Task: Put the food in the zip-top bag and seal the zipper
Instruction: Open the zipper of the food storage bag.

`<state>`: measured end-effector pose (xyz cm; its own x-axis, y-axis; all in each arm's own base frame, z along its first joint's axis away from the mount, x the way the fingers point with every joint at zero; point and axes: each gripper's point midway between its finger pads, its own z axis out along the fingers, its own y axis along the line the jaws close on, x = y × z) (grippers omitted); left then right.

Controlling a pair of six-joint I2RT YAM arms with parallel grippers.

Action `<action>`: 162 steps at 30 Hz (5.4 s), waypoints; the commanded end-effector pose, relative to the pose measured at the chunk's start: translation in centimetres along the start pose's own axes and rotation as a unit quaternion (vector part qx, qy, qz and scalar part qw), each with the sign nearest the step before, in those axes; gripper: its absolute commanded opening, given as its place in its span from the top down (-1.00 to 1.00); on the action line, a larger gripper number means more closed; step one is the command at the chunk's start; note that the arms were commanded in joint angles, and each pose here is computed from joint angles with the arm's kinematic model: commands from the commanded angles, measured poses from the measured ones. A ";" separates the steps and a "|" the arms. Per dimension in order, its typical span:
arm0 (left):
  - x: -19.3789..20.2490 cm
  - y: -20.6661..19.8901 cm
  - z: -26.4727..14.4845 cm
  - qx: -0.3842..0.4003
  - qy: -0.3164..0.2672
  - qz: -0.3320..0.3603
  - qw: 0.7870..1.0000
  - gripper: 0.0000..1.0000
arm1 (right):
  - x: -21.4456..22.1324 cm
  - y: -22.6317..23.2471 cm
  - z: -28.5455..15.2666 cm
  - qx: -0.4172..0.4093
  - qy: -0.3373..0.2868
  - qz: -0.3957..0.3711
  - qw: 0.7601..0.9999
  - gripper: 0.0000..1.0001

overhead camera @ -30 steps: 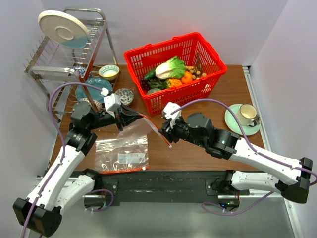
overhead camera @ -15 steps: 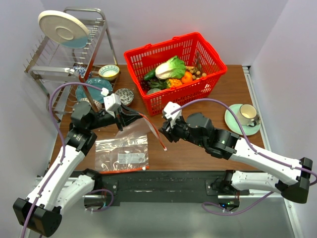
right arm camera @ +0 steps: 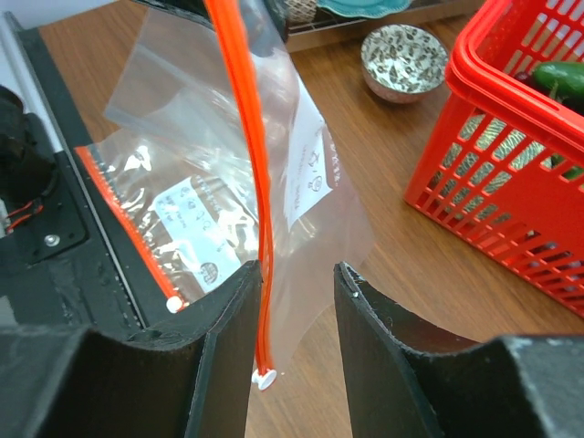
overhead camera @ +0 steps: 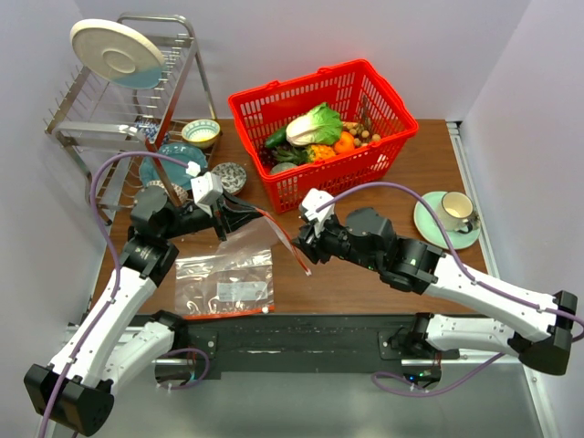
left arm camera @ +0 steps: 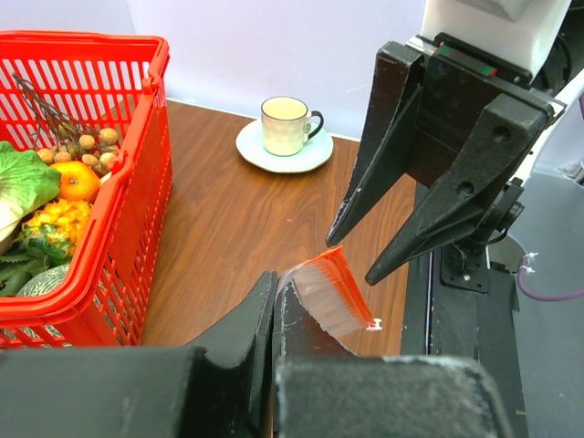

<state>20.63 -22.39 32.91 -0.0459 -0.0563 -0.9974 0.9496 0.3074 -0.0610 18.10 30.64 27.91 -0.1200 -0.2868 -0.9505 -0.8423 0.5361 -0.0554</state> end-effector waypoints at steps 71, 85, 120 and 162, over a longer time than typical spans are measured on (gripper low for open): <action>-1.1 -0.7 -0.3 0.012 -0.016 0.019 1.000 1.00 | -1.0 1.3 0.9 -0.031 -0.013 0.010 0.999 0.33; -1.0 -0.6 -0.2 0.014 -0.015 0.017 1.000 1.00 | -0.9 1.7 -0.2 -0.043 -0.022 0.010 0.999 -0.04; -0.9 -0.7 -0.2 0.014 -0.014 0.014 1.000 1.00 | 0.5 0.1 2.1 0.007 0.007 0.031 0.999 0.28; -1.6 -4.1 -0.7 0.106 -0.027 0.028 0.994 1.00 | -0.3 5.8 -2.7 -0.164 -0.043 0.049 0.984 -0.02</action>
<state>17.12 -23.03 33.99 -0.0133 -0.0810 -0.9966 0.9920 0.1240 -0.0233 12.39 30.54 27.32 -0.1797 -0.2232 -0.9581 -0.9421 0.3194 0.1022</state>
